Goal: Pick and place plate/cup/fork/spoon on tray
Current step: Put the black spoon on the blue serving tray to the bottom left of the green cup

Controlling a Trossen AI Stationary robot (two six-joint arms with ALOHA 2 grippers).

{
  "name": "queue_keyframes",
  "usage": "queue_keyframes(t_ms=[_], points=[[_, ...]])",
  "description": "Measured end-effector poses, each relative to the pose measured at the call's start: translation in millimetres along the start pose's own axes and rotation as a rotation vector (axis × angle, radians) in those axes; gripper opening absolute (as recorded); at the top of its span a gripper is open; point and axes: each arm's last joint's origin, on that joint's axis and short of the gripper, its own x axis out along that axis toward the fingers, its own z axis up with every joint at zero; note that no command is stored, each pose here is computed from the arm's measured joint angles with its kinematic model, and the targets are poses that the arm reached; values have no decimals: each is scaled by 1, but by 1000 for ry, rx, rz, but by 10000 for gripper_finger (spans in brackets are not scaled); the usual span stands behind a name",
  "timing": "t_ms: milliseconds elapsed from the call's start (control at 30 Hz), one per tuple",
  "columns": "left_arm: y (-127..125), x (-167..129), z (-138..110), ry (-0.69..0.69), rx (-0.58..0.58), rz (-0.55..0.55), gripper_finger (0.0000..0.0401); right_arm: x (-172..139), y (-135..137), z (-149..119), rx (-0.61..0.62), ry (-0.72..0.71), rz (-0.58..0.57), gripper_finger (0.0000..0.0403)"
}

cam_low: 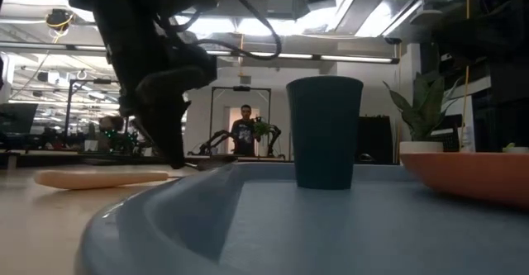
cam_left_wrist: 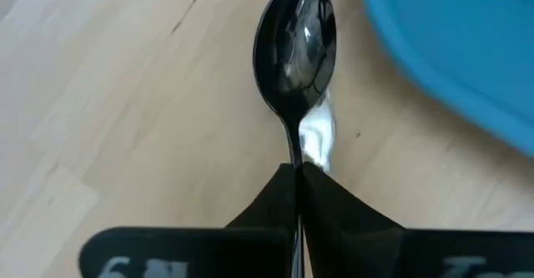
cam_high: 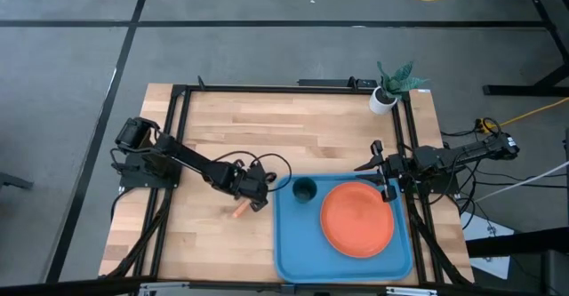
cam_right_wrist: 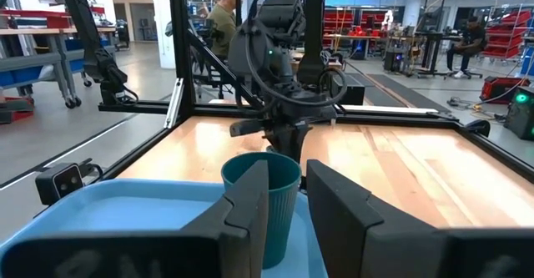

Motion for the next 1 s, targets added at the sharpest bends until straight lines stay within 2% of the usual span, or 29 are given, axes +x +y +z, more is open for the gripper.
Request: queue_keyframes(t_ms=[133, 267, 400, 600, 767, 1000], points=[[3, 0, -3, 20, -39, 29, 2, 0, 0, 0, -1, 1, 0, 90], [4, -3, -2, 26, -129, 32, 1, 0, 0, 0, -1, 0, 0, 90], [-6, -21, 7, 4, -202, -33, 1, 0, 0, 0, 0, 1, 0, 90], [-29, -67, 25, -30, -279, -128, 1, 0, 0, -3, -4, 25, 0, 90], [-53, -91, 24, -24, -468, -220, 0, 0, 0, -3, -4, 28, 1, 90], [-75, -94, -1, 12, -697, -241, 0, 0, 0, -3, -4, 32, 0, 90]])
